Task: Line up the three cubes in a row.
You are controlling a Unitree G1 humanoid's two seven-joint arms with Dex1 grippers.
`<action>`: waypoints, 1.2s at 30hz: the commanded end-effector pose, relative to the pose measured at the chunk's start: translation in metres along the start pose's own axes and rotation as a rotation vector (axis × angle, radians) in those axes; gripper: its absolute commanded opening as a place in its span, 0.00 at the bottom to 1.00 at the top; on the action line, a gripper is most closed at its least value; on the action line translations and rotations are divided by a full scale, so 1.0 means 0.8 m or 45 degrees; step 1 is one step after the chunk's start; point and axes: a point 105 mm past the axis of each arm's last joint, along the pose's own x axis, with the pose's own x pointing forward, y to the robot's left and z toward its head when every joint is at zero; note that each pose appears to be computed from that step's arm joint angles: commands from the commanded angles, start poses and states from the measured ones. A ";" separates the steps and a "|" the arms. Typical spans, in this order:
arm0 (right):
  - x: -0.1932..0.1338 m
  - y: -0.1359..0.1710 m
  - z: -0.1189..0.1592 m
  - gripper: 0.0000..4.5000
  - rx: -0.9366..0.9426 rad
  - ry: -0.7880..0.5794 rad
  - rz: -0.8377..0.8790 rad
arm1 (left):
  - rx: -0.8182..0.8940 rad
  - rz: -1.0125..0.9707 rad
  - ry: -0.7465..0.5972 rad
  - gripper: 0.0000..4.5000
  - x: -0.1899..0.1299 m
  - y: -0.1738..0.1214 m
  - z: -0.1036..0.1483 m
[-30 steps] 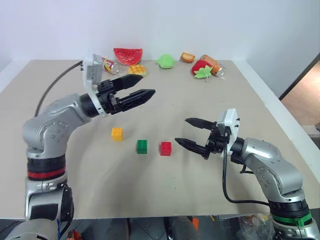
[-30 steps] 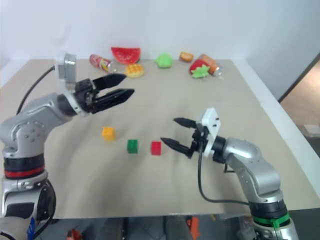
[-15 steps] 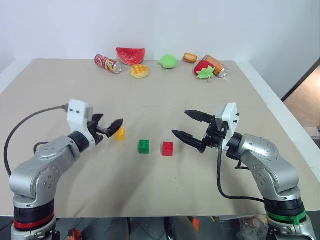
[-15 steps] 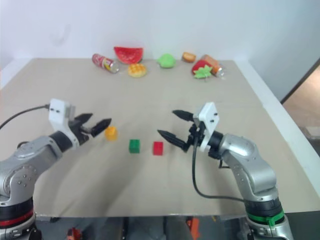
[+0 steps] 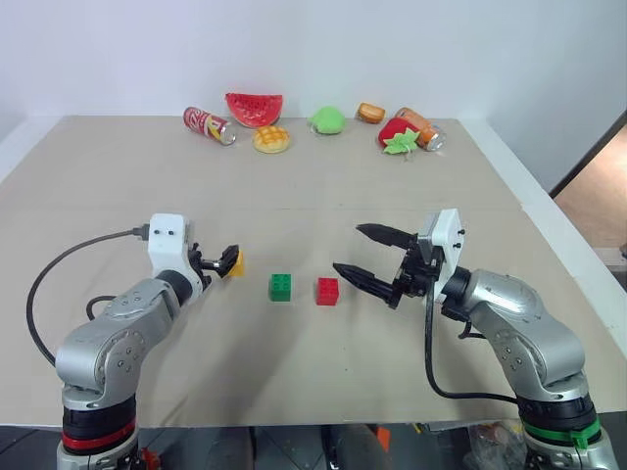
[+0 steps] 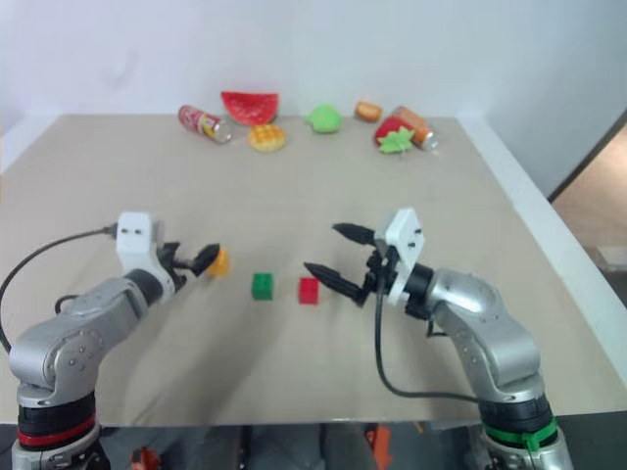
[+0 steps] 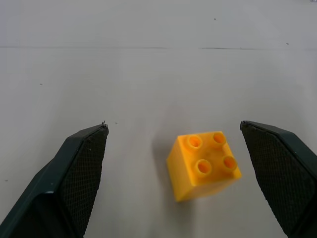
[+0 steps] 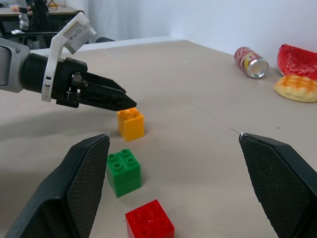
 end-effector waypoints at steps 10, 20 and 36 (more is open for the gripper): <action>-0.006 0.019 0.019 0.97 -0.030 -0.040 0.052 | 0.067 -0.024 0.043 0.98 0.010 -0.009 -0.003; -0.004 0.029 0.011 0.97 -0.008 -0.017 0.109 | 0.151 -0.034 0.202 0.98 0.013 -0.007 -0.032; -0.004 0.023 0.008 0.97 -0.018 -0.007 0.091 | 0.158 0.035 0.179 0.29 0.032 0.009 -0.030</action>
